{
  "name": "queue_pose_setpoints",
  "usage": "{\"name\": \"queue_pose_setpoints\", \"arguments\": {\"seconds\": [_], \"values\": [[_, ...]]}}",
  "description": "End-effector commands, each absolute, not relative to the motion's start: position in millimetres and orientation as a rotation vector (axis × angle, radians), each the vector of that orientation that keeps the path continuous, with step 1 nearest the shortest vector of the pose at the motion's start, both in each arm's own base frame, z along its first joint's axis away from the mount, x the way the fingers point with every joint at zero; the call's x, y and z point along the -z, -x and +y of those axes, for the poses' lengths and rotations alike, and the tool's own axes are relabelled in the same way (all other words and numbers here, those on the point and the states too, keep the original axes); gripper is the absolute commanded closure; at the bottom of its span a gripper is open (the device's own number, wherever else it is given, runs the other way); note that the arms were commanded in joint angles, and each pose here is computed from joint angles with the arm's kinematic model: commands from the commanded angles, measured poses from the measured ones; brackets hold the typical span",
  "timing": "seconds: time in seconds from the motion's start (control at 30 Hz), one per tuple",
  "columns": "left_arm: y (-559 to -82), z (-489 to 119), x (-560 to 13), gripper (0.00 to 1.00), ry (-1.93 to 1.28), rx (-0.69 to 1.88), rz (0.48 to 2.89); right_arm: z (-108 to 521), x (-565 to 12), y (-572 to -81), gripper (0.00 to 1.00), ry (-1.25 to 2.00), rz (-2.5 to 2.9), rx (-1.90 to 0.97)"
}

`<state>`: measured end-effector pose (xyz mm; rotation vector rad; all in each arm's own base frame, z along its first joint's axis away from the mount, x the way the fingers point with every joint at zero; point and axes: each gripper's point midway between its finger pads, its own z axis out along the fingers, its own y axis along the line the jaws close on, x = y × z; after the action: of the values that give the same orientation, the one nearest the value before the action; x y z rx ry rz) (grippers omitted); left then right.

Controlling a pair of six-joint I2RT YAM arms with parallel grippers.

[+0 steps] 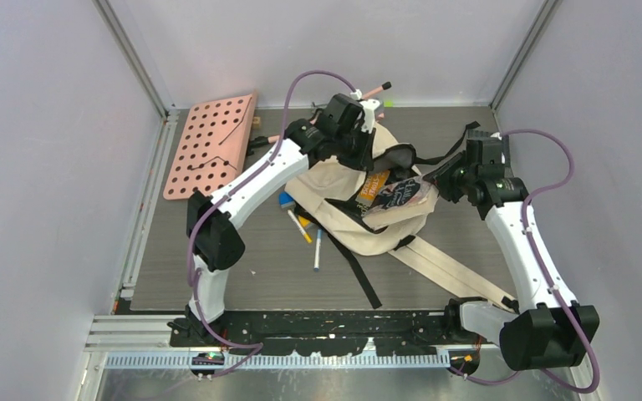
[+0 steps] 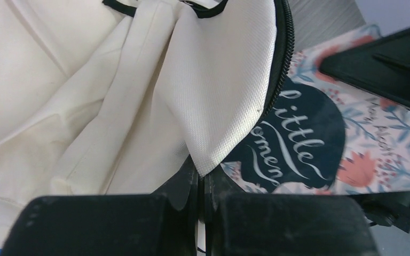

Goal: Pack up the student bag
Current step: Place the book in the student bag.

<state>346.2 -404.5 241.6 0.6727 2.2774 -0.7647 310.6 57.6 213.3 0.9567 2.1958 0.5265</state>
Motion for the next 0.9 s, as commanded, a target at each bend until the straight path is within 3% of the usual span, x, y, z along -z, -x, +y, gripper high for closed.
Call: {"name": "queue_pose_setpoints", "arguments": {"seconds": [0.0, 0.4, 0.87], "values": [[-342.3, -417.2, -329.0, 1.00, -0.673, 0.927, 2.037, 63.0, -271.1, -360.9, 0.99, -0.982, 1.877, -0.729], [-352.0, -411.4, -348.5, 1.00, -0.629, 0.970, 2.013, 55.9, -269.0, -418.2, 0.99, -1.083, 1.654, -0.795], [-364.3, -407.3, -358.5, 1.00, -0.590, 1.014, 2.009, 71.4, -133.4, -414.2, 0.99, -1.056, 2.036, -0.417]]}}
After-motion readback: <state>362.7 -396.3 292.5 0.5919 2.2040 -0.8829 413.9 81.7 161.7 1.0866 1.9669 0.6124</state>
